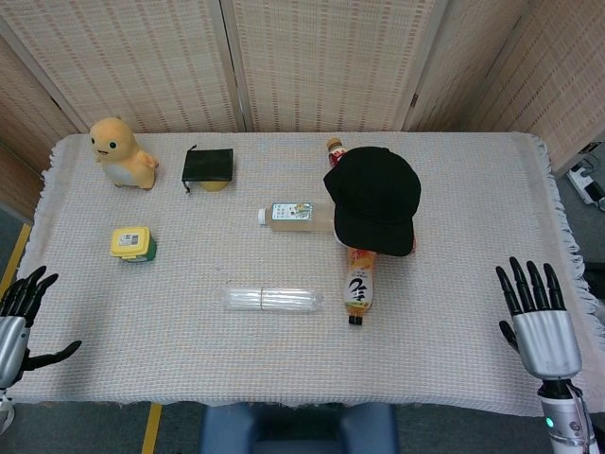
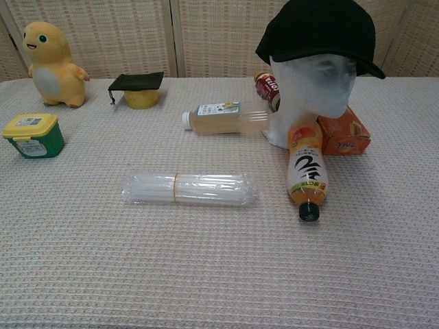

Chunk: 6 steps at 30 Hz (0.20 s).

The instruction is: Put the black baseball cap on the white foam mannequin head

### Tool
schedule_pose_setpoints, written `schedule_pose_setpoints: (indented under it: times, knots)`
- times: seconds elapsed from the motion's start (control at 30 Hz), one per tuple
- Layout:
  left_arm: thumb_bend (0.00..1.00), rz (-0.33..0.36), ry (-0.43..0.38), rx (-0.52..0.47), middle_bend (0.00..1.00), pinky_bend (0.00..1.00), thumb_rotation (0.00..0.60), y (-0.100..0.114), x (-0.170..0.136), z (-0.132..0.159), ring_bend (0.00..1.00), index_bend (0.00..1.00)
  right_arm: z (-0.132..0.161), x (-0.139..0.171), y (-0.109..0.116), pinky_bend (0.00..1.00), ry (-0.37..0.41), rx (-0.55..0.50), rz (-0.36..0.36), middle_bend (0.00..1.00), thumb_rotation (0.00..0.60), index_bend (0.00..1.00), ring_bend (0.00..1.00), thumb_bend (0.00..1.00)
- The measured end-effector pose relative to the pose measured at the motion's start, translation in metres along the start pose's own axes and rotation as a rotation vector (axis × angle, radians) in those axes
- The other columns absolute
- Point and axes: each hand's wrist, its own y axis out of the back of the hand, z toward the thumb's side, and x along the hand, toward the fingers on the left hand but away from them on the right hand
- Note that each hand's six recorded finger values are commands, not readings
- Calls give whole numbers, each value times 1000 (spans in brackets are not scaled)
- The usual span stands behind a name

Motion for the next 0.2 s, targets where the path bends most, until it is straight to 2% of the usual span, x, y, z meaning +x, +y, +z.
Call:
schedule_pose_setpoints:
  times: [0.1, 0.2]
  knots:
    - [164, -18, -5, 53, 0, 72, 600, -5, -2, 2, 0, 115, -15, 11, -7, 0, -32, 3, 118, 0, 600, 0, 0, 121]
    - [164, -38, -16, 107, 0, 72, 600, -10, -5, 5, 0, 116, -26, 14, -12, 0, -44, -14, 200, 0, 600, 0, 0, 122]
